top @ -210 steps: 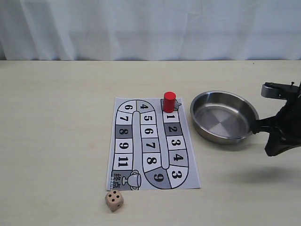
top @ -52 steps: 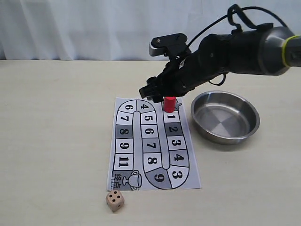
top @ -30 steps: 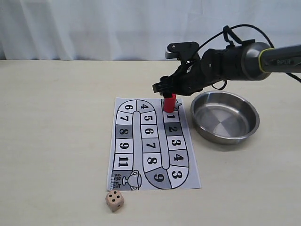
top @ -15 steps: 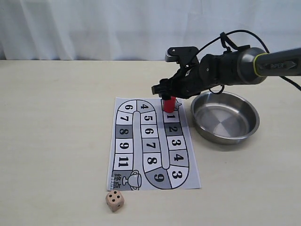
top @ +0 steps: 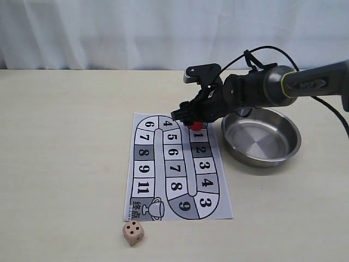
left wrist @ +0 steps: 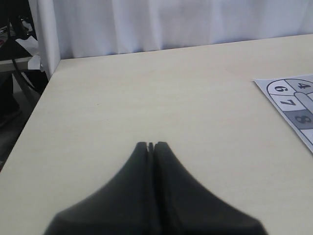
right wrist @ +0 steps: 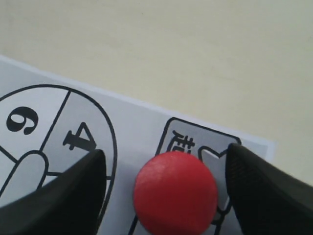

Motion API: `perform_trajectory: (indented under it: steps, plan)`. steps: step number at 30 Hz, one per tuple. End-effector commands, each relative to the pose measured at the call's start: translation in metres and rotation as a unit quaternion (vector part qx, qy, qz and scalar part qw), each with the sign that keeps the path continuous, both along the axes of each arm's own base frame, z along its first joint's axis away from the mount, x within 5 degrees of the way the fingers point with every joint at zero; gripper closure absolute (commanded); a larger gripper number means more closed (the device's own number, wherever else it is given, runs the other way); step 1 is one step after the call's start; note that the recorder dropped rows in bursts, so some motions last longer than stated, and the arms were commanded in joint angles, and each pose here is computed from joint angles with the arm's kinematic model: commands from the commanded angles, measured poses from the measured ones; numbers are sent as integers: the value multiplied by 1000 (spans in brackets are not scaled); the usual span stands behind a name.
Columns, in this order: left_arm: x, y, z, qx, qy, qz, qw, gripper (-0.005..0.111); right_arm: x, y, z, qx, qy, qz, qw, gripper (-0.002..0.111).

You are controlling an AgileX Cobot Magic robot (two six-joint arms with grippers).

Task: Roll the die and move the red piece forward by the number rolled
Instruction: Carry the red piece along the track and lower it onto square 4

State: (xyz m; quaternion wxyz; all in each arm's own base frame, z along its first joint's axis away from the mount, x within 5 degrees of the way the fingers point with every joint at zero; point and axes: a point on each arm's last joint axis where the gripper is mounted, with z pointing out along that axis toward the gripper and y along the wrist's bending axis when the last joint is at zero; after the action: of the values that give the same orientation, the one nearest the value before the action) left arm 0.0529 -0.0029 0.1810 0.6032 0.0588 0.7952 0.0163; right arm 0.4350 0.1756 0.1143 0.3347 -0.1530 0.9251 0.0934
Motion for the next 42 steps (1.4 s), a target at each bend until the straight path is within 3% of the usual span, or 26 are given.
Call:
perform_trajectory:
  steps: [1, 5, 13, 26, 37, 42]
  plan:
    - [0, 0, 0, -5, -4, 1, 1000, 107, 2, 0, 3, 0, -14, 3, 1000, 44]
    - [0, 0, 0, -5, -4, 1, 1000, 107, 2, 0, 3, -1, -11, 3, 1000, 51]
    - [0, 0, 0, -5, -4, 1, 1000, 107, -1, 0, 3, -4, 5, 7, 1000, 103]
    - [0, 0, 0, -5, -4, 1, 1000, 107, -11, -2, 44, -8, 13, 28, 999, 104]
    - [0, 0, 0, -5, -4, 1, 1000, 107, -16, -6, -4, -21, 29, 18, 999, 104]
    - [0, 0, 0, -5, -4, 1, 1000, 107, -16, -6, -5, -21, 31, 18, 999, 104]
